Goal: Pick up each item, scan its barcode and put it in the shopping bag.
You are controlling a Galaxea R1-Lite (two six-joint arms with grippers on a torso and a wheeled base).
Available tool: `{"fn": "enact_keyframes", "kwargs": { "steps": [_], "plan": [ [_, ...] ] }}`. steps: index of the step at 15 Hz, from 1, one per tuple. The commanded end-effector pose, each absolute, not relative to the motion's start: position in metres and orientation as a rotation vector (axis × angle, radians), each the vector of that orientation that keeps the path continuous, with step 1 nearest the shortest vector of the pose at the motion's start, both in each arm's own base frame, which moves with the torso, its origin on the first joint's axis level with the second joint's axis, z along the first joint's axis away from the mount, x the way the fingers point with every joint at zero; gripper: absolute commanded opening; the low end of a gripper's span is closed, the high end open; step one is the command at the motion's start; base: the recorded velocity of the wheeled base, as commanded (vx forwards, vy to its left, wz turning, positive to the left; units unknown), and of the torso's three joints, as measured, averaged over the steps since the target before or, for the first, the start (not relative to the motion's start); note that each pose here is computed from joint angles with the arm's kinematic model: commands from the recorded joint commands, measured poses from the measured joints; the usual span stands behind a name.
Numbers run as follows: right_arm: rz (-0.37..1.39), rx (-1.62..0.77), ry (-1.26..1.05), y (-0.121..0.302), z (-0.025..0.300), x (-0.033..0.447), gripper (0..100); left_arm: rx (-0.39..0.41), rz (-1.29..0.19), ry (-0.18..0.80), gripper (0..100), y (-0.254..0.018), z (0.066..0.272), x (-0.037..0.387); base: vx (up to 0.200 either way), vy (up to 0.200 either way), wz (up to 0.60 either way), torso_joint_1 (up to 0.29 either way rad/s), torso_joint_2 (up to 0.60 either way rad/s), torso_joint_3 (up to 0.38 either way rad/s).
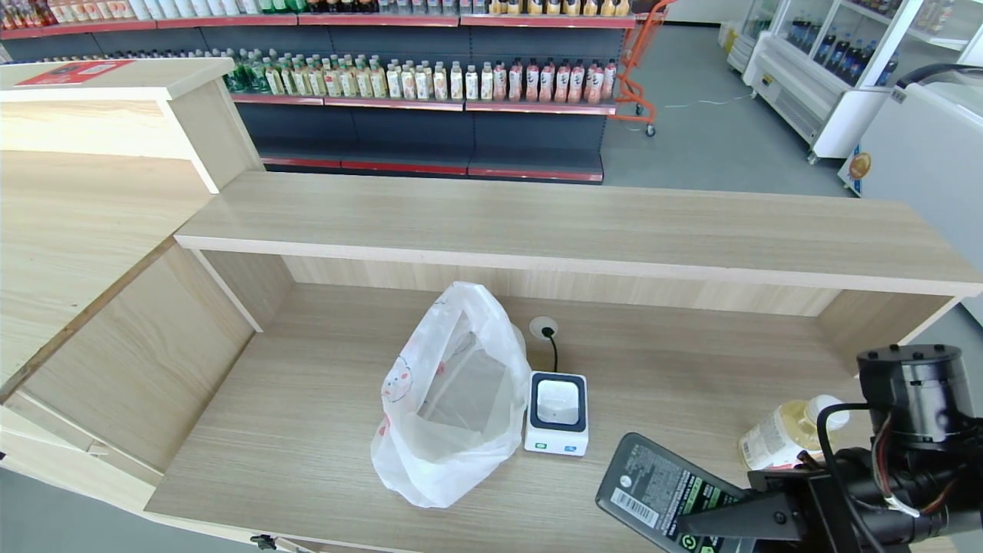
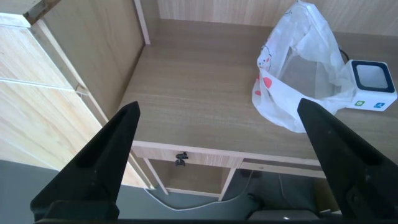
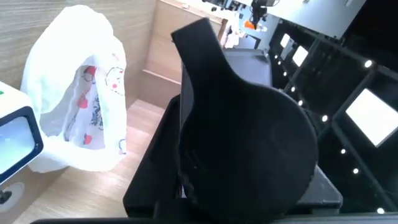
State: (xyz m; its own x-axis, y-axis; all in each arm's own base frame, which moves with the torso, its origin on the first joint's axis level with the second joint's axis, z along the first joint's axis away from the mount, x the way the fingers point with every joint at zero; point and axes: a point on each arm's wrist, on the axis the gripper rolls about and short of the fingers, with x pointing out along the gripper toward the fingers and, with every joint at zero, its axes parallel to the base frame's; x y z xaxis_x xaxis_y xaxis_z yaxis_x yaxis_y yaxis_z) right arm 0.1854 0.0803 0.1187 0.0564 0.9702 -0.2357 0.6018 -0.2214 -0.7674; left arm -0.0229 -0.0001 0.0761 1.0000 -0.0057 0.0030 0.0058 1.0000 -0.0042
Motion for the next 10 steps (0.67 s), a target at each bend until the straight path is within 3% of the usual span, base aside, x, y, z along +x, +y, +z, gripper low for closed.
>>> {"fn": "enact_keyframes", "kwargs": {
  "steps": [1,10],
  "plan": [
    [1.026,-1.860,-1.605,0.0847,0.1214,0.1835,0,-0.005,-0.006,-0.003,100,-0.0001,0.0761,-0.0229,0.000,0.000,0.00,0.000,0.00,0.000],
    [1.033,-1.857,-1.598,0.0837,0.1201,0.1805,0,-0.005,-0.006,-0.003,100,-0.0001,0.0761,-0.0229,0.000,0.000,0.00,0.000,0.00,0.000]
  ]
}}
